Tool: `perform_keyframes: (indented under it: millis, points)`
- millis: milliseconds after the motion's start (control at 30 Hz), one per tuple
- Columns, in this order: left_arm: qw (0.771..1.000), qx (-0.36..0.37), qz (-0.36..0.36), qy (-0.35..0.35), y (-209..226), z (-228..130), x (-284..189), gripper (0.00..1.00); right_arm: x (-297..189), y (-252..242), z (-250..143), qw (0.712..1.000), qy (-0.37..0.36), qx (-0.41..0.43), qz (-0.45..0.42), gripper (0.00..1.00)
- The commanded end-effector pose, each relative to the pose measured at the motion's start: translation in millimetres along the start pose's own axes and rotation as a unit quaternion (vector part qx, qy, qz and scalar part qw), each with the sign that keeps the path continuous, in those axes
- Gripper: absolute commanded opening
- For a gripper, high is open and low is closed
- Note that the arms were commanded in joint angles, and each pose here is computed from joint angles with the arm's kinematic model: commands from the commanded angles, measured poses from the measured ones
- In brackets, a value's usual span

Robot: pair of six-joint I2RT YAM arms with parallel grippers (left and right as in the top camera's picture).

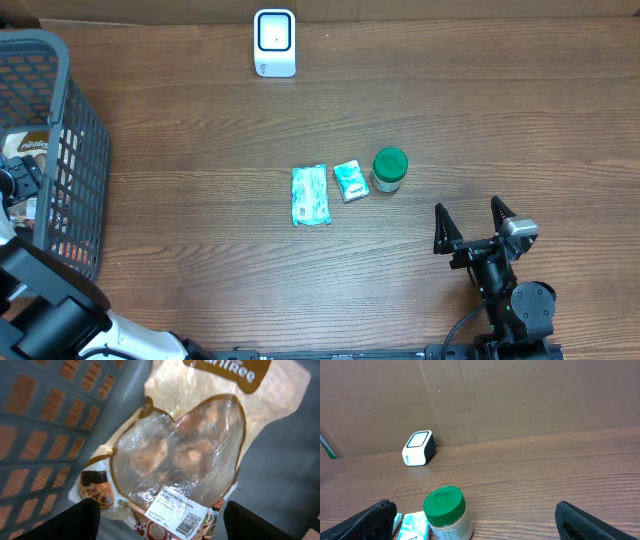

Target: Scan the item barcode

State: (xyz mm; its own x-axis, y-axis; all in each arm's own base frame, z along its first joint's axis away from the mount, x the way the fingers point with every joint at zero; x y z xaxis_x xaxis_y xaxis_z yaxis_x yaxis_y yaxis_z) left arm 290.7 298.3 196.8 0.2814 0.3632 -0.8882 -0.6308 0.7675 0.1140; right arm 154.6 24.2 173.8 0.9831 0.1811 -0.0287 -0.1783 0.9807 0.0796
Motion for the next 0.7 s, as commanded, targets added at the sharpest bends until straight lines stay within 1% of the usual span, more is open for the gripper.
perform_keyframes:
  millis: [0,167,433,667]
  points:
    - [0.999,0.020,-0.001,0.035,-2.4,-9.8,23.7,0.81,0.1,-1.1,-1.6,1.000,-0.004,-0.001,-0.004,1.00]
    - [0.999,0.021,0.010,0.043,-1.2,-11.6,31.1,0.80,0.1,-1.1,-1.6,1.000,-0.004,-0.001,-0.004,1.00]
    - [0.997,0.039,0.006,0.060,-2.5,-16.4,41.4,0.81,0.1,-1.1,-1.6,1.000,-0.004,-0.001,-0.004,1.00]
    - [0.997,0.043,0.006,0.058,-2.5,-15.9,42.9,0.81,0.1,-1.1,-1.6,1.000,-0.004,-0.001,-0.004,1.00]
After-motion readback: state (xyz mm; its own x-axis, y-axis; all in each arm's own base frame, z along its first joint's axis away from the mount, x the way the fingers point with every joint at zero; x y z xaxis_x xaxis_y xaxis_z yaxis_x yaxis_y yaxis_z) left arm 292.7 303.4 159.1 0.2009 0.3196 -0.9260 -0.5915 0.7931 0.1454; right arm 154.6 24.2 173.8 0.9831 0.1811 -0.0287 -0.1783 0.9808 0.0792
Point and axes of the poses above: each gripper's point midway between its finger pads, its own x axis out along the fingers, its own y axis along the line the jaws close on, z = x × y, the point moved 9 cm from there along -x, back along the fingers, and after that the axes turned 7 degrees about -x, right-handed, at the moved point
